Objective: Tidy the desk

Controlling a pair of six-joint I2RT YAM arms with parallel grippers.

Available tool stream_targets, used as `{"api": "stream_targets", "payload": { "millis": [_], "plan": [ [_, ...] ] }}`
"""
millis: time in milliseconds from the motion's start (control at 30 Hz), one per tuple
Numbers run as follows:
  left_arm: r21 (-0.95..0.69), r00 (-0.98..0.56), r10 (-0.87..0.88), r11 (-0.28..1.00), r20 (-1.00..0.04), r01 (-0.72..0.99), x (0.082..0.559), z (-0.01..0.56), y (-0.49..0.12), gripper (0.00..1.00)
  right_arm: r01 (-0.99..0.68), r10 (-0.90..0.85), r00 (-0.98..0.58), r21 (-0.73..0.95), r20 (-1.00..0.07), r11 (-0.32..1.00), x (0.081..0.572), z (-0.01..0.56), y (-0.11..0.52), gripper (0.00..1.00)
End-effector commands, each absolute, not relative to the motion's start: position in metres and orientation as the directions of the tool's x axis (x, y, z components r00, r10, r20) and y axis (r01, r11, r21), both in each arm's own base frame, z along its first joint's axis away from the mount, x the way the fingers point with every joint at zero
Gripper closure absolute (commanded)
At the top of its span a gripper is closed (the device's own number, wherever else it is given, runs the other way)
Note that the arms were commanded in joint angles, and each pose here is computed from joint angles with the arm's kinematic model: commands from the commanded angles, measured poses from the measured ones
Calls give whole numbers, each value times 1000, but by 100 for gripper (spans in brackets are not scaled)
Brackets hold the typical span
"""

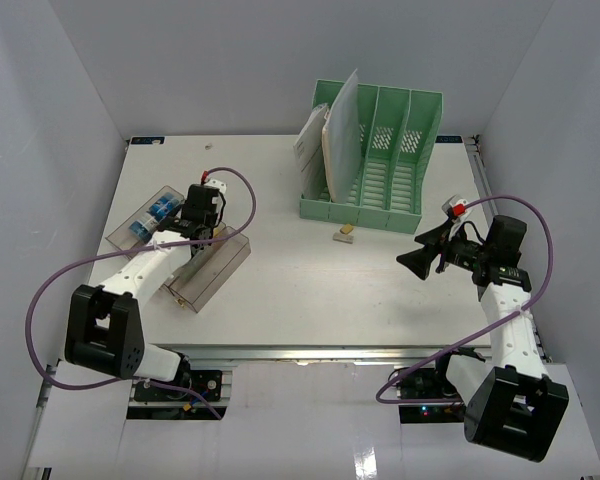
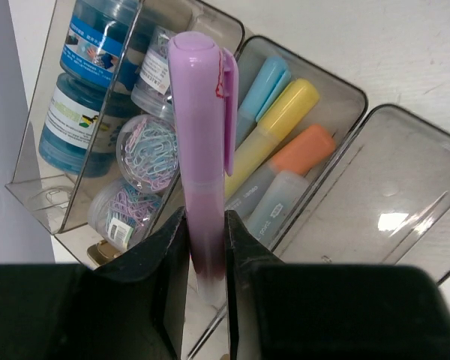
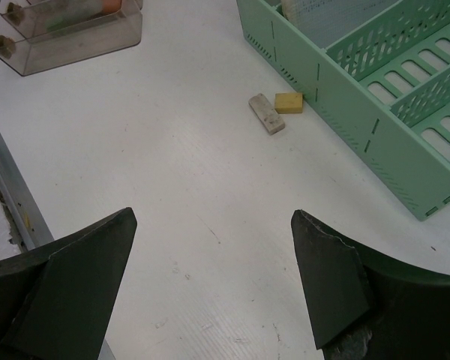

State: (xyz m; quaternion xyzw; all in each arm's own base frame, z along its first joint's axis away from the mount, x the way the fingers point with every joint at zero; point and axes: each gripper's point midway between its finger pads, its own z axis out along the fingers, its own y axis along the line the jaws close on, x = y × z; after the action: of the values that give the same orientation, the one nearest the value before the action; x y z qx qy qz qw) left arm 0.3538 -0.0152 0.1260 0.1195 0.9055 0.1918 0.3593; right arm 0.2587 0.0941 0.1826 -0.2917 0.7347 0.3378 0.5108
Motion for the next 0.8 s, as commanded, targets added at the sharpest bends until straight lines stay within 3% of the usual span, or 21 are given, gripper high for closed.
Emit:
{"api": "stream_targets", "payload": {
  "millis": [0,333,400,500,700,767],
  "plan": [
    [477,-684,391,876,-616,71,354,129,-6,93,-794,-94,-257,155,-962,587,262,198,93,10],
    [476,-687,395,876,-610,81,347,120,-5,89,-794,-92,-283,179,-955,581,262,192,93,10],
    [481,-686,395,873,-610,75,346,121,-3,81,-793,-92,-286,182,-954,582,262,190,92,10],
    [481,-685,395,874,-613,73,345,120,-3,56,-794,-94,-286,180,-954,581,262,189,92,10],
    [475,-676,388,878,-627,63,345,126,-4,30,-806,-102,-295,191,-950,560,260,185,94,10],
    [471,-673,385,880,-632,61,345,127,-4,26,-813,-109,-289,184,-951,552,259,185,94,10]
  ]
}}
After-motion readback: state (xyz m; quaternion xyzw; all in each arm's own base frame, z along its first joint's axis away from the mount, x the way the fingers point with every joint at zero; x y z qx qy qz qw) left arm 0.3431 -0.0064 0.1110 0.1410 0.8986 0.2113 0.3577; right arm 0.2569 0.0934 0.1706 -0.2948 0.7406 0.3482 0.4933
